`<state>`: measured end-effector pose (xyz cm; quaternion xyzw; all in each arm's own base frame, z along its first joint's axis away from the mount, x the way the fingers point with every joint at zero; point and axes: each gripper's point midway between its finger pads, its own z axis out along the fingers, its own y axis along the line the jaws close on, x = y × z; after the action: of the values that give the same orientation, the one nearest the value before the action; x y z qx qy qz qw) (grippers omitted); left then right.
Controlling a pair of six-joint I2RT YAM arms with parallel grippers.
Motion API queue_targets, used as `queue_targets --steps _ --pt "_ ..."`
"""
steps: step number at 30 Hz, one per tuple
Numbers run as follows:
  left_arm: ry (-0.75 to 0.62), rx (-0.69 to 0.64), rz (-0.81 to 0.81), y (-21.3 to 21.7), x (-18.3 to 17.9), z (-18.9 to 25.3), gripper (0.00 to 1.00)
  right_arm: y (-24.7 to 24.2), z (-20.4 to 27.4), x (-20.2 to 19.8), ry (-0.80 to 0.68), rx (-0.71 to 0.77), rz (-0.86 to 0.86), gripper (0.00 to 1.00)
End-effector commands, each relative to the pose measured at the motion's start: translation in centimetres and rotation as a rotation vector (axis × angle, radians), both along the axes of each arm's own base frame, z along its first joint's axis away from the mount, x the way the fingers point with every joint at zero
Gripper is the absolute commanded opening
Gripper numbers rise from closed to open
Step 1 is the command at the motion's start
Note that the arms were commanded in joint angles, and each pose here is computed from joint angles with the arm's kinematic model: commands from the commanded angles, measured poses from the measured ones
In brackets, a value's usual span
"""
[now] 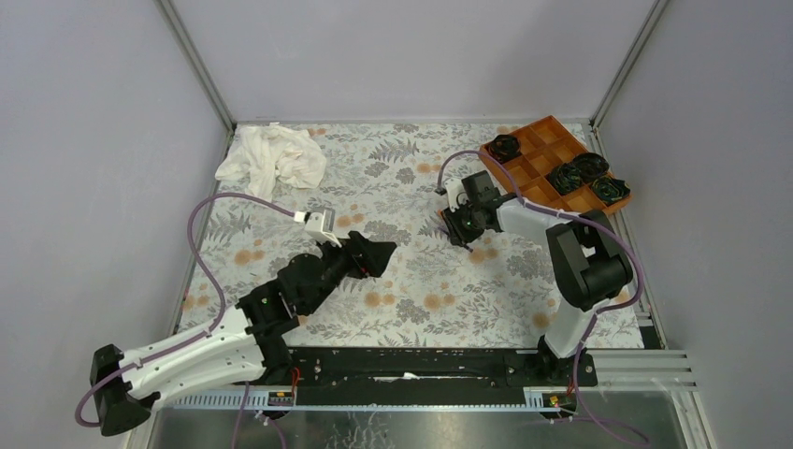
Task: Insert the pens into the pen caps
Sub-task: Place the pen at the center of the board, then reset both arms
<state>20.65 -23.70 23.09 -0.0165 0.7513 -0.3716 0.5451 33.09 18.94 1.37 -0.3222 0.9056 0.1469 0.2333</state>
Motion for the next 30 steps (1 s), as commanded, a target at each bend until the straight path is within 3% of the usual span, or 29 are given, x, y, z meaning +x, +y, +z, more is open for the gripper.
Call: queue_targets --steps 1,7,9,11,12,16,22,26,30 --pt "-0.052 -0.068 -0.015 0.0 0.0 3.1 0.87 -0.3 3.8 0.7 -0.083 0.028 -0.004 0.40" --pt "-0.152 -0.111 -0.094 -0.6 -0.3 9.3 0.98 -2.8 12.7 -0.3 -0.204 0.202 0.067 0.53" --pt "-0.188 -0.120 -0.112 -0.4 0.0 11.3 0.99 -4.1 16.1 -0.5 -0.313 0.185 0.088 0.69" --pt "-0.215 -0.121 -0.117 0.4 0.8 13.3 0.99 -5.9 20.0 -0.2 -0.445 0.145 0.055 0.94" --pt "-0.225 -0.119 -0.116 0.9 1.3 14.3 0.99 -6.9 22.4 0.0 -0.518 0.141 0.023 0.99" --pt "-0.219 -0.084 -0.102 3.5 4.1 17.4 0.99 -10.8 31.9 -0.2 -0.717 0.198 -0.150 1.00" --pt "-0.184 -0.035 -0.090 7.5 7.5 22.6 0.99 -12.4 44.2 -2.8 -0.883 0.332 -0.336 1.00" --pt "-0.238 0.072 -0.018 9.6 7.7 26.4 0.99 -12.0 49.6 -5.5 -0.928 0.421 -0.350 1.00" --pt "-0.280 0.112 0.001 10.3 6.4 28.0 0.99 -11.4 51.8 -7.8 -0.937 0.466 -0.328 1.00"
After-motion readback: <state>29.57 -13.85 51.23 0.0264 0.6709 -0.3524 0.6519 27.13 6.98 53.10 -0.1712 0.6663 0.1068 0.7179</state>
